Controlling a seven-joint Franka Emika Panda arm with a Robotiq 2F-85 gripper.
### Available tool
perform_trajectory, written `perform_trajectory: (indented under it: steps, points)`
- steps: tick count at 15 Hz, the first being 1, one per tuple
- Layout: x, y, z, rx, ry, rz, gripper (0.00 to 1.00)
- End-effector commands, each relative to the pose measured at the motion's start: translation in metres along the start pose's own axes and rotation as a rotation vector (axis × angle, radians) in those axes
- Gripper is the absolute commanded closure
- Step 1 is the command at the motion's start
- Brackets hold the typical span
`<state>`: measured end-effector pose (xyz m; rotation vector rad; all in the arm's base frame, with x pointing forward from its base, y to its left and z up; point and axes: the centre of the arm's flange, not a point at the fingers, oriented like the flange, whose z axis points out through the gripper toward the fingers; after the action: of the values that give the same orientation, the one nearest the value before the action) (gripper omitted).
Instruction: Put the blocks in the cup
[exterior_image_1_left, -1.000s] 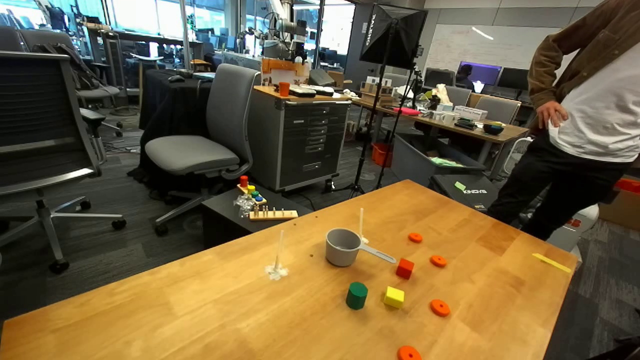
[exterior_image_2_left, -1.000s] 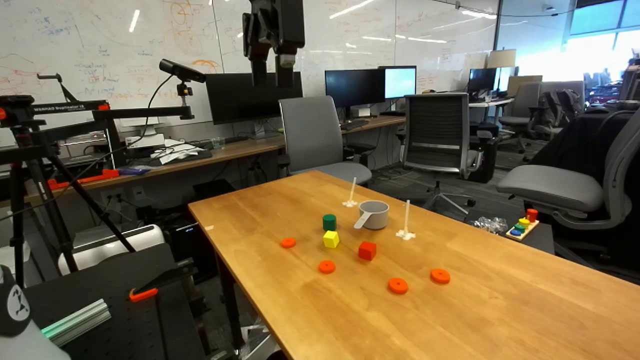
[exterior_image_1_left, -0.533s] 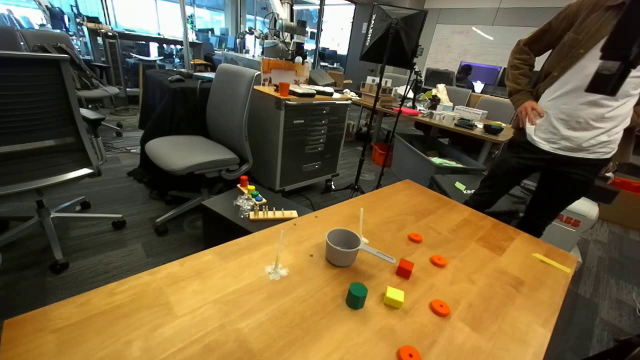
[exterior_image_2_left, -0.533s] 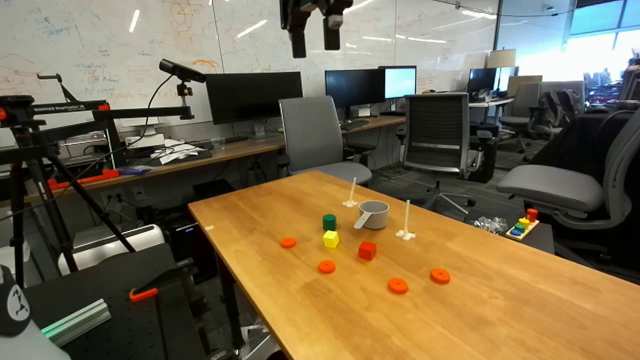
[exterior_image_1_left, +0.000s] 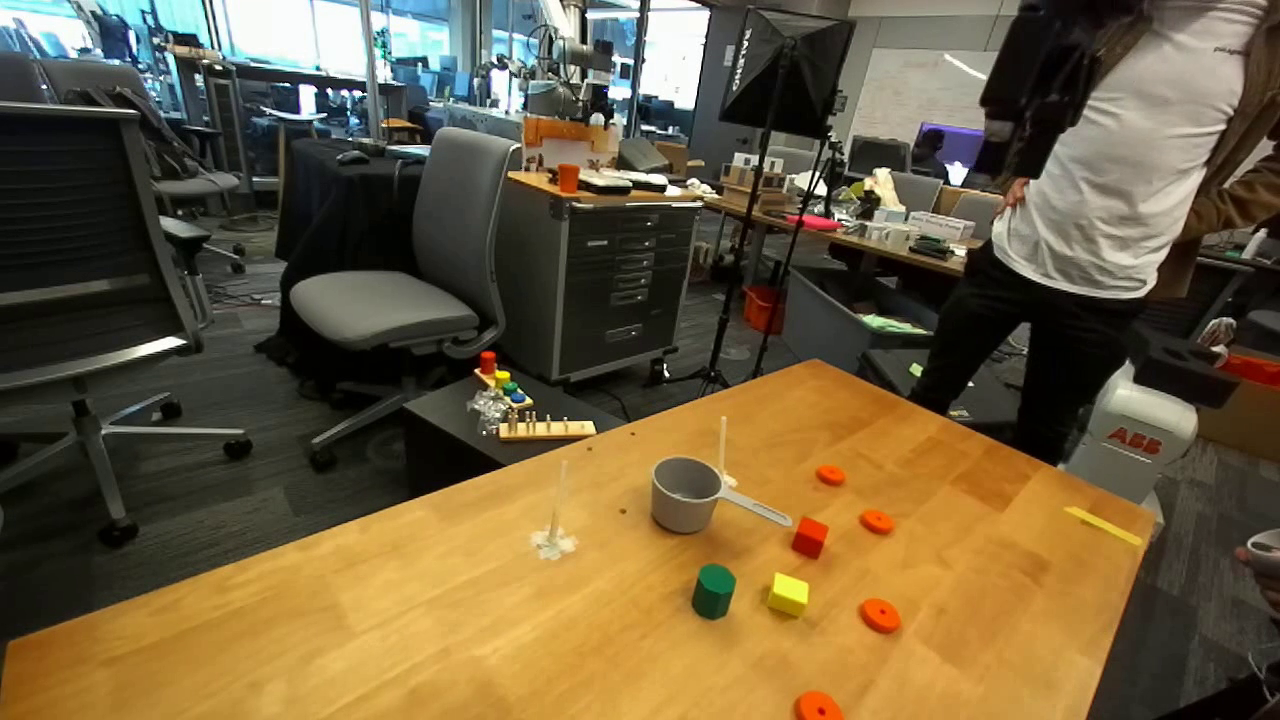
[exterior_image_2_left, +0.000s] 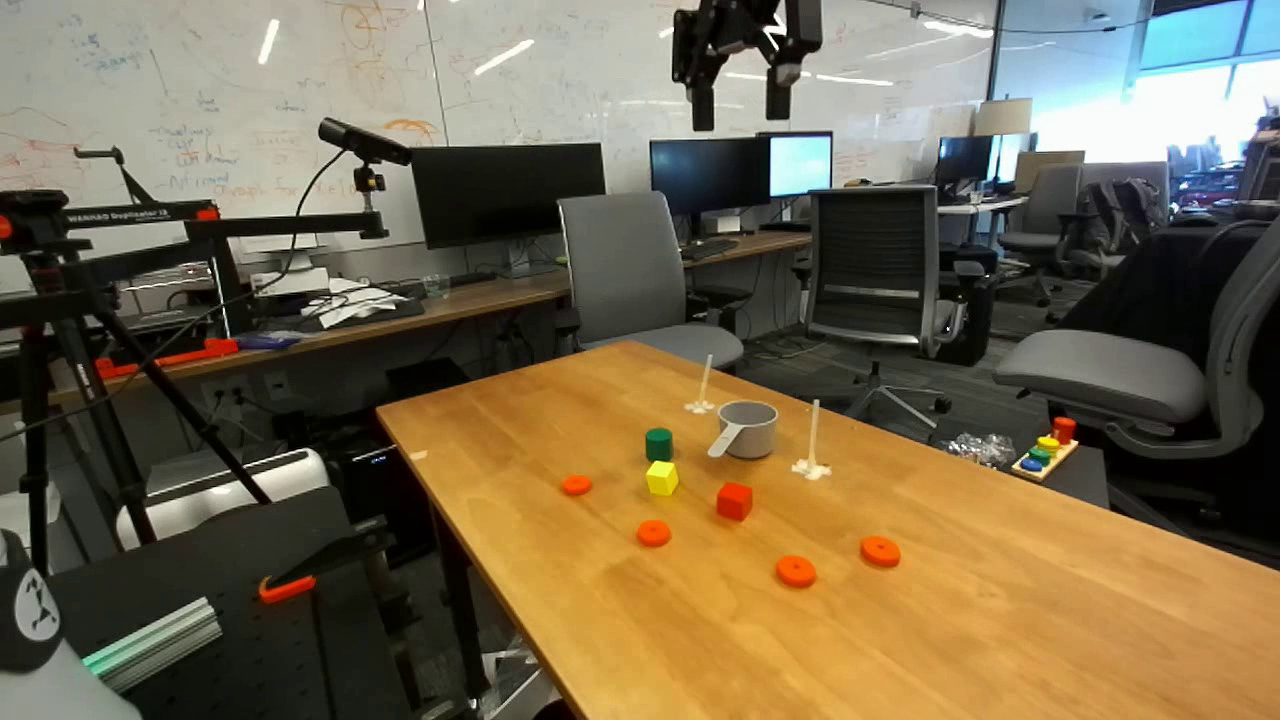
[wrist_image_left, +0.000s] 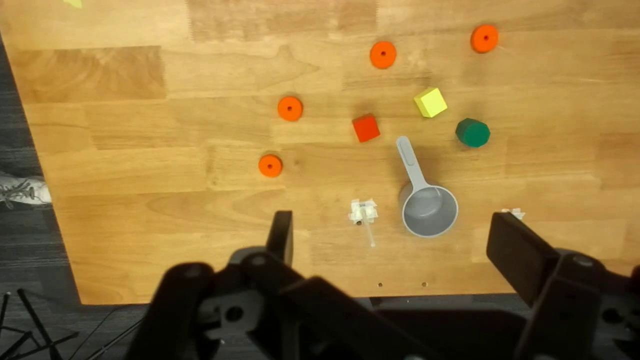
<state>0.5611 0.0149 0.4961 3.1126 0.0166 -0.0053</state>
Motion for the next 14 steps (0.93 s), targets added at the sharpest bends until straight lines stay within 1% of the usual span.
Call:
perform_trajectory:
  steps: [1,3,6,10,14]
  points:
    - [0.052,-0.023,0.031,-0.039,-0.094,-0.022,0.00]
    - [0.060,-0.031,0.058,-0.052,-0.140,-0.033,0.00]
    - [0.064,-0.032,0.096,-0.104,-0.212,-0.046,0.00]
    - [0.069,-0.032,0.138,-0.140,-0.289,-0.056,0.00]
    - [0.069,-0.028,0.176,-0.159,-0.355,-0.068,0.00]
